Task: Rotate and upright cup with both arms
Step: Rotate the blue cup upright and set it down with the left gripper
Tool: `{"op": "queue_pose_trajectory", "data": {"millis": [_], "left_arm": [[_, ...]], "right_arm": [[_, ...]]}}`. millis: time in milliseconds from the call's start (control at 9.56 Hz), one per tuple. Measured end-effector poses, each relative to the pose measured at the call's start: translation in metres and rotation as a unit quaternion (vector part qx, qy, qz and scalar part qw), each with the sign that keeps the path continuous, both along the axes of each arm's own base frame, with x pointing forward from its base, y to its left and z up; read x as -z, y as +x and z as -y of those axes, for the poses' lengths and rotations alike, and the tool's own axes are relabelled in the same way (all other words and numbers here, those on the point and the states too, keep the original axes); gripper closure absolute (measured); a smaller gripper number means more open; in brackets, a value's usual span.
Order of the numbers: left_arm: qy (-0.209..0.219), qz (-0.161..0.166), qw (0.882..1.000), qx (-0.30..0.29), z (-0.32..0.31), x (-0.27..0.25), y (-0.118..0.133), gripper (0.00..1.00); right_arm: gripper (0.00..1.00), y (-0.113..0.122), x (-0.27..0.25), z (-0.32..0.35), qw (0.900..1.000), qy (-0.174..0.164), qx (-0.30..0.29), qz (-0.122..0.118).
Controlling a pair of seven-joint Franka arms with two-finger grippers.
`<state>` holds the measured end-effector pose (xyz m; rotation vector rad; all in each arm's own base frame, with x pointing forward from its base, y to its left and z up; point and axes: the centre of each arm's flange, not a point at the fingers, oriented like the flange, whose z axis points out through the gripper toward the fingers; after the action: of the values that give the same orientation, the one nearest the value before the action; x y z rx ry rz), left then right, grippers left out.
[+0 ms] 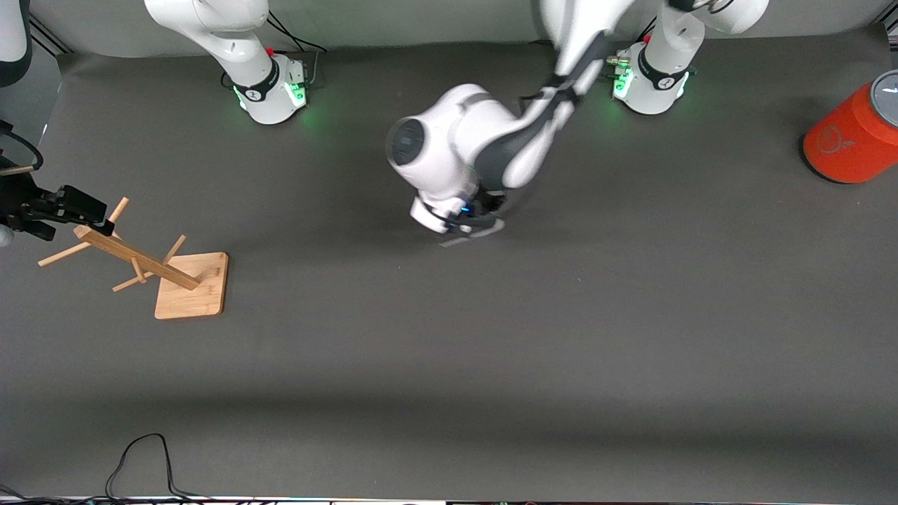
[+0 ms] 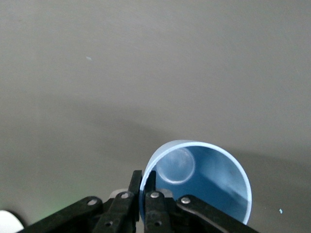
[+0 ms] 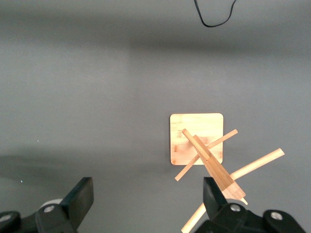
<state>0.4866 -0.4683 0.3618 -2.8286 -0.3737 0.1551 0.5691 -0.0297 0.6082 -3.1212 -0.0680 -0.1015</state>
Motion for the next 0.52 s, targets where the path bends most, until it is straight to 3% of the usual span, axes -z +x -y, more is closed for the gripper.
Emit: {"op": "queue_pose_trajectory", "data": {"millis": [209, 314, 523], "left_arm": [[-0.062, 0.010, 0.995, -0.074, -0.079, -0.038, 0.040, 0.94], [-0.096, 0.018, 0.990, -0.104, -0.106, -0.049, 0.046, 0.94], [-0.149, 0.027, 0.979, -0.140, -0.129, -0.050, 0.027, 0.94]], "right_arm": [[0.00, -0.001, -0.002, -0.011, 1.000, -0.001, -0.010, 0.002], [0.00, -0.001, -0.002, -0.012, 1.000, -0.001, -0.011, 0.002], [0.00, -0.001, -0.002, -0.010, 1.000, -0.002, -0.009, 0.002]]}}
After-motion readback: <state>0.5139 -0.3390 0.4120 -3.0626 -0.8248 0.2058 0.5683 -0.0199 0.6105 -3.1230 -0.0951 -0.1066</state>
